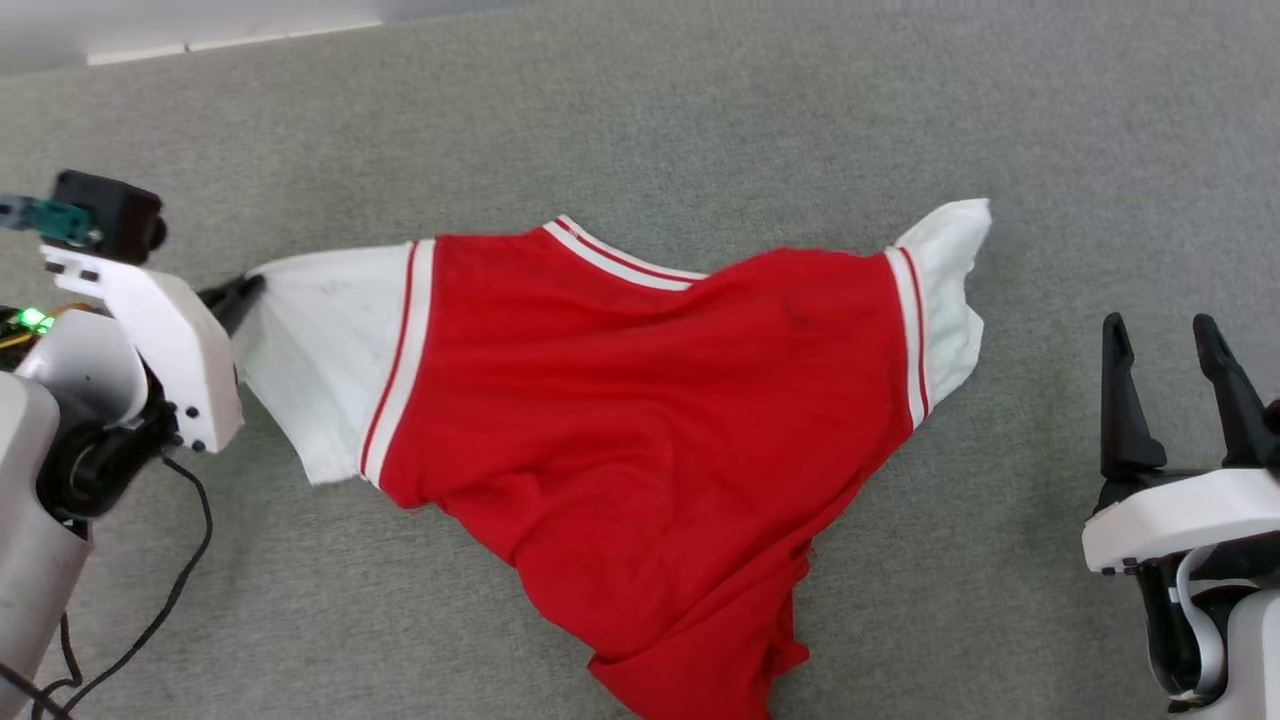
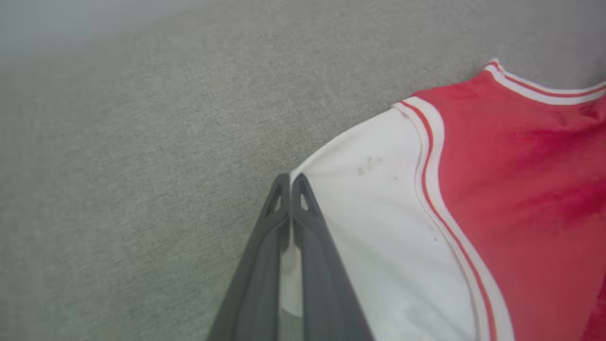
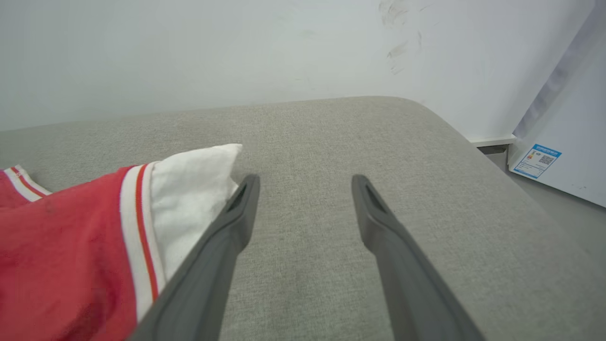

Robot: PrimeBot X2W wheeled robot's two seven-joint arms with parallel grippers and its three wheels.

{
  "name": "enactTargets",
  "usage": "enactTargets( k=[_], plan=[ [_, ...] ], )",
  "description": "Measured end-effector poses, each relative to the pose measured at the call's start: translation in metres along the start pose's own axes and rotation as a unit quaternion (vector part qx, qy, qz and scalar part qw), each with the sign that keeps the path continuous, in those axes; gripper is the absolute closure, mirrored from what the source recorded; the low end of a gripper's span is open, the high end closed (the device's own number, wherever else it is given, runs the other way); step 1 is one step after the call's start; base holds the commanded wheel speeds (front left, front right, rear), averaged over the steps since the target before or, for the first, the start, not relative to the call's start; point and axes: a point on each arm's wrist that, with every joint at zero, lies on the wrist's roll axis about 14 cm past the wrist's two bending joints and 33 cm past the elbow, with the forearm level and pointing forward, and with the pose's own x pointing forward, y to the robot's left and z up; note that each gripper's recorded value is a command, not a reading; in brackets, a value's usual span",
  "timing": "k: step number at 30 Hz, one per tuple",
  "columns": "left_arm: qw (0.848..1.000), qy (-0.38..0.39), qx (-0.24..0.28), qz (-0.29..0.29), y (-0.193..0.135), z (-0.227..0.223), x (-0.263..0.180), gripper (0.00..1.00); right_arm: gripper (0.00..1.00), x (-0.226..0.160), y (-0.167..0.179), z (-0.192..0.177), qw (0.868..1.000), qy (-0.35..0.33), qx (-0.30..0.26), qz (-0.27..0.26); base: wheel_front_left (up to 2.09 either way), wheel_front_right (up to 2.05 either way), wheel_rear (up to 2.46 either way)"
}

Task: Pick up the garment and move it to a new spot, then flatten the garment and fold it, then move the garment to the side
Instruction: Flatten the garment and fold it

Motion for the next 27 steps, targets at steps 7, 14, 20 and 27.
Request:
enactTargets(
  k=[7, 14, 20, 27],
  plan=[
    [0.992, -0.111, -0.028, 0.06, 0.032, 0.035, -0.031, 1.0, 0.0, -0.001, 0.013, 0.002, 1.0, 0.013, -0.006, 0.018, 0.0, 0.0, 0.0],
    [0.986, -0.11, -0.06, 0.11, 0.058, -0.003, -0.061, 0.9, 0.0, -0.006, 0.027, -0.008, 0.998, 0.049, -0.008, 0.039, 0.0, 0.0, 0.0],
    [0.981, -0.152, -0.059, 0.109, 0.047, -0.016, -0.075, 0.0, 0.0, -0.008, 0.042, -0.008, 0.996, 0.061, -0.014, 0.064, 0.0, 0.0, 0.0],
    [0.946, -0.303, -0.015, 0.11, 0.028, 0.021, -0.118, 0.0, 0.0, -0.007, 0.055, 0.011, 0.994, 0.054, -0.031, 0.095, 0.0, 0.0, 0.0]
  ],
)
